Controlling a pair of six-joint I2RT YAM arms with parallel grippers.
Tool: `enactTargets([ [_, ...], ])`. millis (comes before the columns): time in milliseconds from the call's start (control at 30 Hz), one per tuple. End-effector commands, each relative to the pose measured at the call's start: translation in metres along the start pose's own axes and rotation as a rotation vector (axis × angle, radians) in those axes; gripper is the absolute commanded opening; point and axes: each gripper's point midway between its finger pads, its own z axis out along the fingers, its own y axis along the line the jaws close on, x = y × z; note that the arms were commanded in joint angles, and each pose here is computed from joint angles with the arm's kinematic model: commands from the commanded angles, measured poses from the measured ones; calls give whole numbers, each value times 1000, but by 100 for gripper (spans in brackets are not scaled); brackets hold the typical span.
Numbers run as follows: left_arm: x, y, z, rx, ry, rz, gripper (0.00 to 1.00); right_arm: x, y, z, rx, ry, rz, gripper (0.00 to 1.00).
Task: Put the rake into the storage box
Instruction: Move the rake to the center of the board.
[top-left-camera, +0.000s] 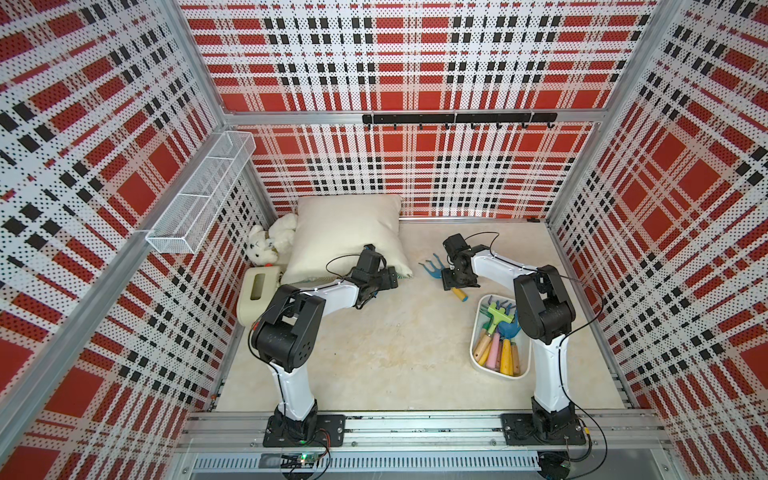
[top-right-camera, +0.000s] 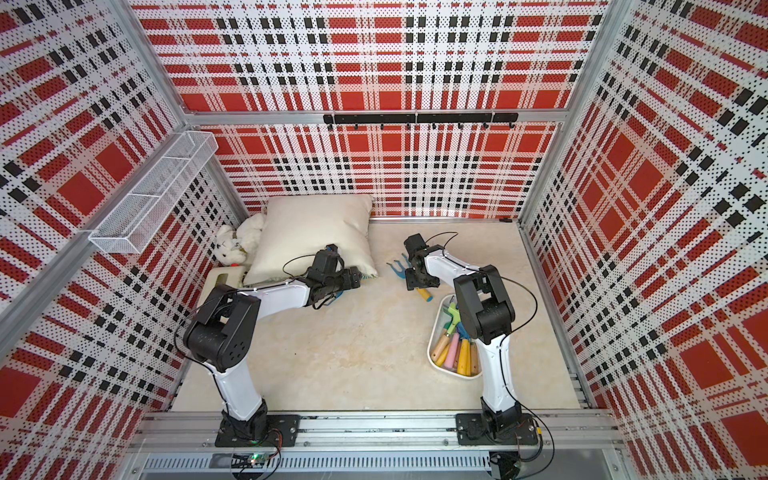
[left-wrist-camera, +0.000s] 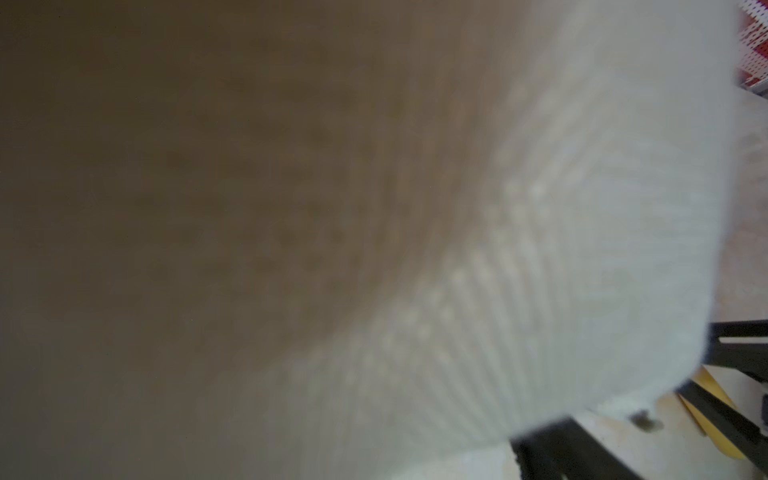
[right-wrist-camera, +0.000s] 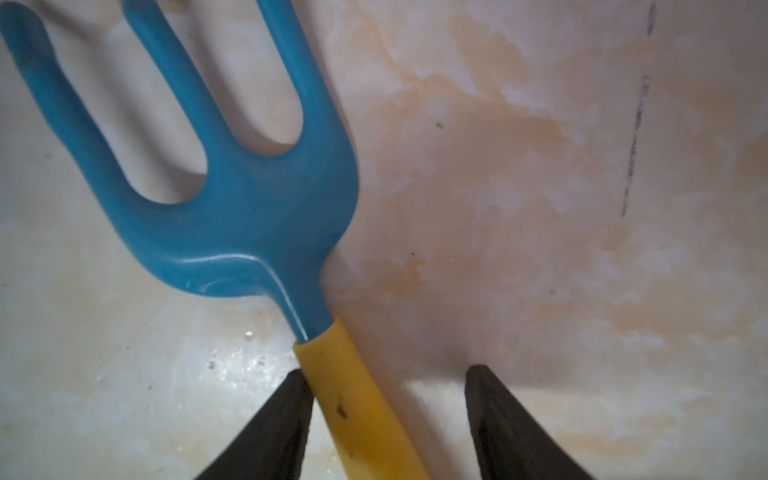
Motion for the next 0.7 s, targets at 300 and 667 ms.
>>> enactTargets([
  [300,14,-17,38,38,79,131,93,23,7,16,-52,58,-12,35],
  [667,74,-29,2,48,109,181,92,33,22,-20,-100,-6,-4,2],
])
